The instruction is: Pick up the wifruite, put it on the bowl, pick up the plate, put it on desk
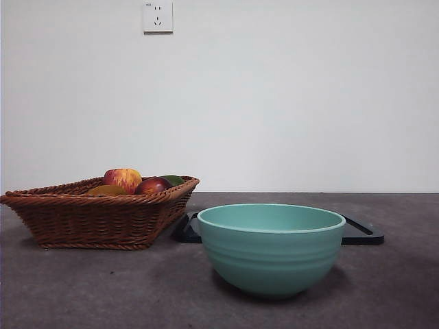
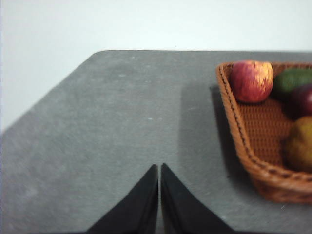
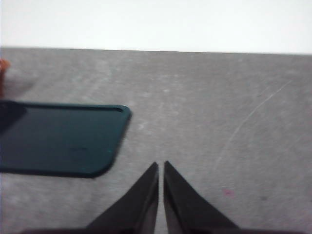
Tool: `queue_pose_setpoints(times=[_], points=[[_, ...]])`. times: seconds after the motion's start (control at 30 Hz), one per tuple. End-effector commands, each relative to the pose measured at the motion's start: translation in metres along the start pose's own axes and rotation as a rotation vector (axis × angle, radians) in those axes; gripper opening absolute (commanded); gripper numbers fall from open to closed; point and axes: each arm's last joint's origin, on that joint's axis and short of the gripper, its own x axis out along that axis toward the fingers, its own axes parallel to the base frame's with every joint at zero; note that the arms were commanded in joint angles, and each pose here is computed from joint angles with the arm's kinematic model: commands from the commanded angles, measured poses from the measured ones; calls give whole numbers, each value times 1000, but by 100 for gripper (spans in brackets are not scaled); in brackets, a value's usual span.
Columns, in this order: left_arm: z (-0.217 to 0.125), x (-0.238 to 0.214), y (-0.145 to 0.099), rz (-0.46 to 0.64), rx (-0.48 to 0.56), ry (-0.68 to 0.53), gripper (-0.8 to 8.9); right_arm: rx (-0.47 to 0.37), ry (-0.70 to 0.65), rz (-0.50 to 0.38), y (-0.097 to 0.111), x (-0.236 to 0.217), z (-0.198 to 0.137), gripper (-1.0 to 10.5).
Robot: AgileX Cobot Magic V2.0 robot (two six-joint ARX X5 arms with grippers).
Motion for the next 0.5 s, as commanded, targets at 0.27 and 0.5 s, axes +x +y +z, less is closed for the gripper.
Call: queue_pose_setpoints(times=[0.27, 0.5], points=[[-7, 2, 0, 8, -348, 23, 7, 192, -3, 7, 0, 0, 0, 9], [2, -1, -1, -55, -441, 12, 9, 241, -75, 23, 1, -2, 11, 9]])
